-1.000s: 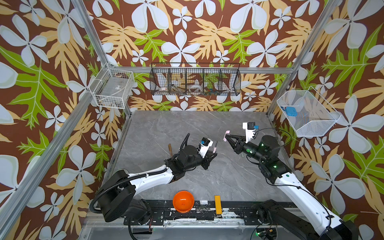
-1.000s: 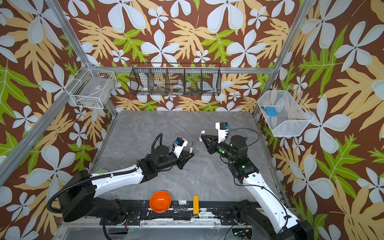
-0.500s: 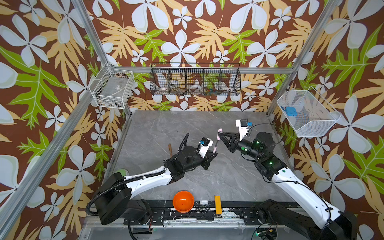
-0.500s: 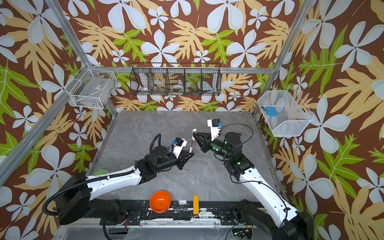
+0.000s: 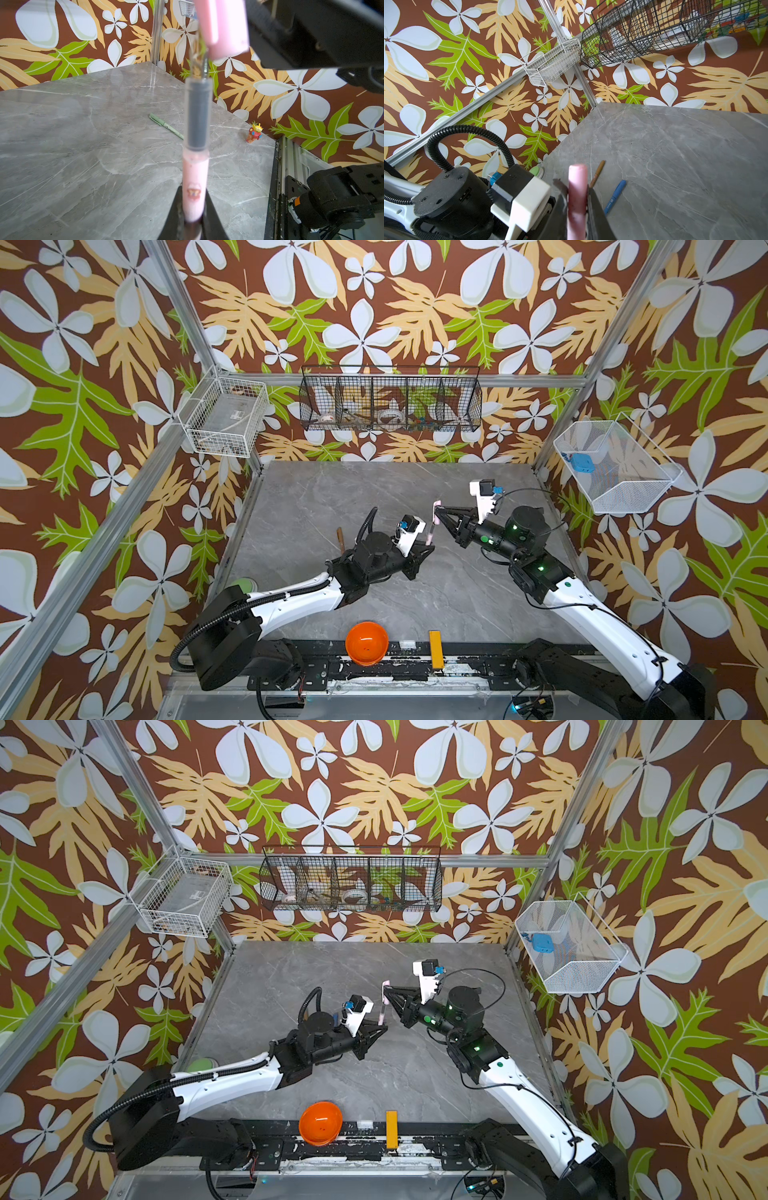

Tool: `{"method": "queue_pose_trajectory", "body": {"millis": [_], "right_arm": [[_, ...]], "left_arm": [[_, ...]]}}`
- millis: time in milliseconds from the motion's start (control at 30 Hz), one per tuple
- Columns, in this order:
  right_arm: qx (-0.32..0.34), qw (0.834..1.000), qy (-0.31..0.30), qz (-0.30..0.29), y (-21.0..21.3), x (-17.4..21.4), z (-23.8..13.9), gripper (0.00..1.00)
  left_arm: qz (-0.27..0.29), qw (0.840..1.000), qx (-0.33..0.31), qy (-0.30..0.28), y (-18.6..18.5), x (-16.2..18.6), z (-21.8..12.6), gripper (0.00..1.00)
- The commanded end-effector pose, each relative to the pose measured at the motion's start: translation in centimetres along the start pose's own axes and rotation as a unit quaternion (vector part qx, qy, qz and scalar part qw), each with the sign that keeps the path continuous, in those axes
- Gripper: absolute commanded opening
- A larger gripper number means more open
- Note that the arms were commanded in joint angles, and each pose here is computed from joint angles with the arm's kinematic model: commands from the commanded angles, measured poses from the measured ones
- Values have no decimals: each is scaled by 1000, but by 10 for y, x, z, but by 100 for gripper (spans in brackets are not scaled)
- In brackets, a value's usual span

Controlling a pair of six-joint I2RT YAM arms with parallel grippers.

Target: Insert the pens into the pen caps

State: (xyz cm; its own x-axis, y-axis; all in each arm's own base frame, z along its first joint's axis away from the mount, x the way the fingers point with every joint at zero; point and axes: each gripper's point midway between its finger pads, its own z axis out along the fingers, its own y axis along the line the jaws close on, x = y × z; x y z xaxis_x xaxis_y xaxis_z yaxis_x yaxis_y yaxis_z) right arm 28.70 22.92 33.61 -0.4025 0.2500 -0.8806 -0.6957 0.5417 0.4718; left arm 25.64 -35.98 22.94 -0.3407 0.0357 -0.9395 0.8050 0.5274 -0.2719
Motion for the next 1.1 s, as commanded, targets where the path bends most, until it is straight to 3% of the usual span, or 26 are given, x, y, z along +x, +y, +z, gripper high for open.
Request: {"method": "queue_pose_trajectory", "body": {"millis": [0,267,567,800,1067], "right_arm": [[-6,1000,-20,-13,4,-9,-1,17],[89,996,3,0,-33,2,1,14],[224,968,109,32,-99,62,4,14],[326,920,203,74,-152,140,-16,14],[380,868,303,99,-187,209,-30,14]], "left_arm": [[3,1000,4,-17,-3,-10,-2,0],[-16,1000,-4,-11,2,0,-1,0],[-35,999,-27,-2,11,12,-12,0],[-31,998,-49,3,17,18,-20,0],[-33,998,-56,5,20,21,-24,0]]}}
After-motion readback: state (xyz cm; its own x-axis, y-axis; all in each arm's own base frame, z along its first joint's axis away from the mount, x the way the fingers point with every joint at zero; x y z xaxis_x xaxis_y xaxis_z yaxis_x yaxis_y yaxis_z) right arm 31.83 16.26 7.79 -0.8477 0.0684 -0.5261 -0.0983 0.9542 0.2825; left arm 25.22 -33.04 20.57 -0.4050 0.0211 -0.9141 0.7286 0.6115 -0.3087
